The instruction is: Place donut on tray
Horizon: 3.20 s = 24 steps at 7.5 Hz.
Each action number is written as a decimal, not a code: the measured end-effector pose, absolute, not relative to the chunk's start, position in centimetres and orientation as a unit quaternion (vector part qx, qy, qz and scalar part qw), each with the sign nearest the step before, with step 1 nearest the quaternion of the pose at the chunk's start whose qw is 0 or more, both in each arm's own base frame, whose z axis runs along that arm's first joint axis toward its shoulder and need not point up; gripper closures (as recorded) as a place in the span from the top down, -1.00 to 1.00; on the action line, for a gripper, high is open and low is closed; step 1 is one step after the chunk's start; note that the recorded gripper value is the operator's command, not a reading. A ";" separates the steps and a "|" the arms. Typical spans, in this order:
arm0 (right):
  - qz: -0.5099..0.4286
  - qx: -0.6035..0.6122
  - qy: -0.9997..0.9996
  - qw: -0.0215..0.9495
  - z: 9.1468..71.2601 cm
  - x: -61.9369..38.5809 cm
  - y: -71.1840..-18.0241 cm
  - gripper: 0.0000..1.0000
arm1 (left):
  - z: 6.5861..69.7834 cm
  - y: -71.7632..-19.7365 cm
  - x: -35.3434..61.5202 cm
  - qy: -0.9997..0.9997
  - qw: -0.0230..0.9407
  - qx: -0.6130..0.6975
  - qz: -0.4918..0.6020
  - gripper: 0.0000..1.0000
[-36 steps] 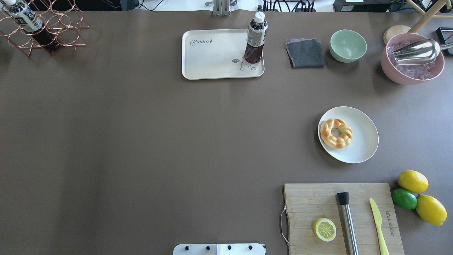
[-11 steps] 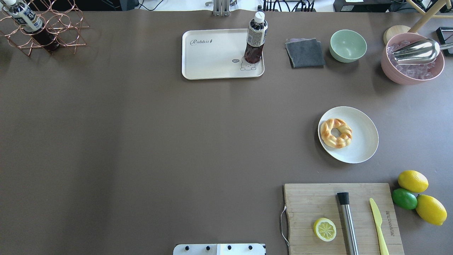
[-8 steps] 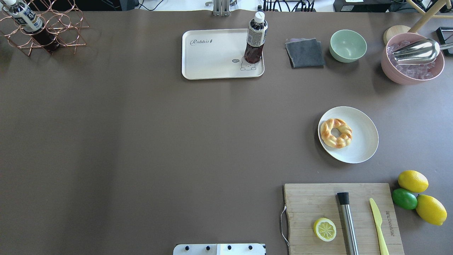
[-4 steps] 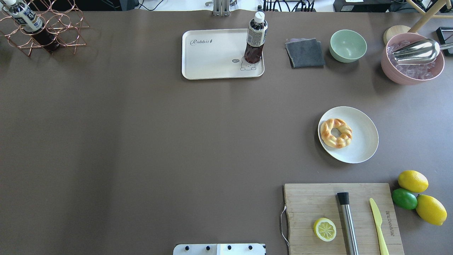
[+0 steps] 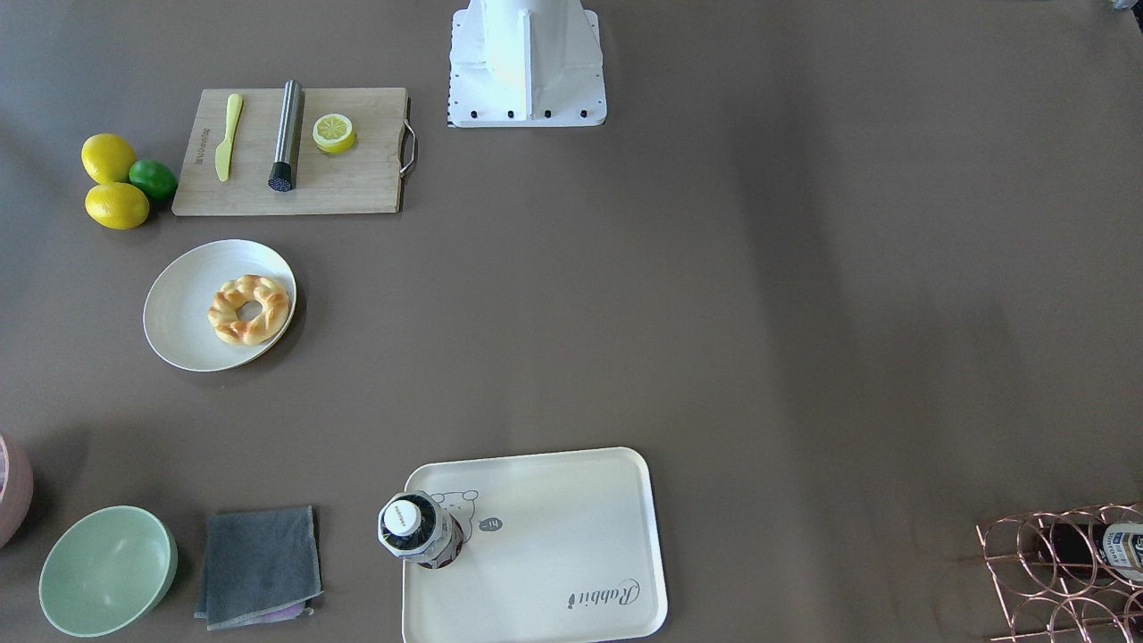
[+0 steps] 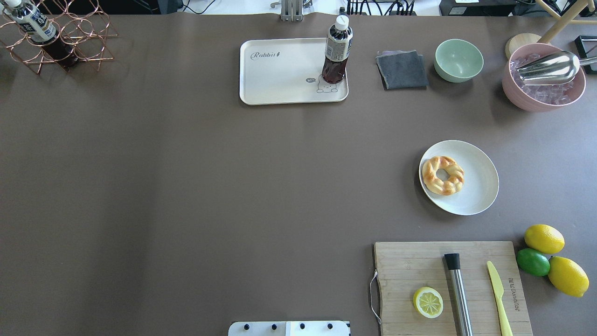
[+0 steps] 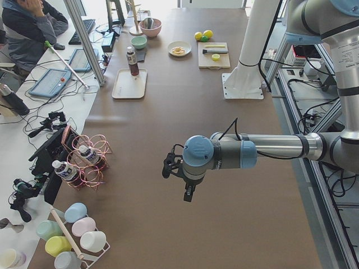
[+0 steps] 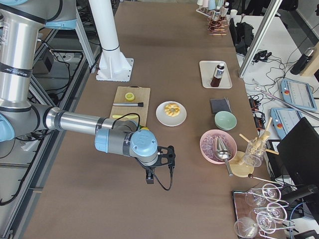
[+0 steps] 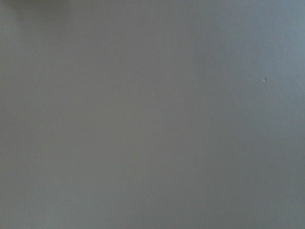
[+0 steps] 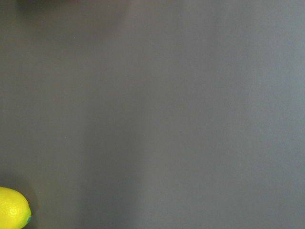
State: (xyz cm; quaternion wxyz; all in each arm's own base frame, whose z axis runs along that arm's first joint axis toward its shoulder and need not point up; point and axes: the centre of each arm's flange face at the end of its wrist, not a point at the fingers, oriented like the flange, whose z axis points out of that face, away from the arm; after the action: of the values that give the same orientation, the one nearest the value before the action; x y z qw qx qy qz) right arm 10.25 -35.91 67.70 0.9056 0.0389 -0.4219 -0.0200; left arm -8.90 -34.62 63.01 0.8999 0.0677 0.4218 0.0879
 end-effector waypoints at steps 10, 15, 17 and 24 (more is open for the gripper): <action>-0.018 -0.010 -0.487 0.873 61.5 -3.1 -41.3 1.00 | 63.2 -34.5 -9.2 0.413 0.902 0.088 0.091 0.95; -0.013 0.003 -0.452 0.892 58.7 -18.3 -45.4 0.98 | 63.3 -34.5 -9.2 0.413 0.902 0.086 0.090 0.95; -0.032 0.020 -0.446 0.894 59.8 -21.5 -46.5 0.83 | 63.2 -34.5 -9.3 0.413 0.902 0.087 0.089 0.95; -0.036 0.035 -0.437 0.898 58.4 -26.3 -47.1 -1.00 | 63.2 -34.5 -9.4 0.413 0.902 0.088 0.088 0.95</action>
State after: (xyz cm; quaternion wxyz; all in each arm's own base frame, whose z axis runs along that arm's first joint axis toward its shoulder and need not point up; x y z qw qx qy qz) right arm -26.32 -47.08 58.39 0.8978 0.0350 -0.4375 -0.0355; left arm -9.42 -34.50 63.22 0.9024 0.0885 0.4126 0.0879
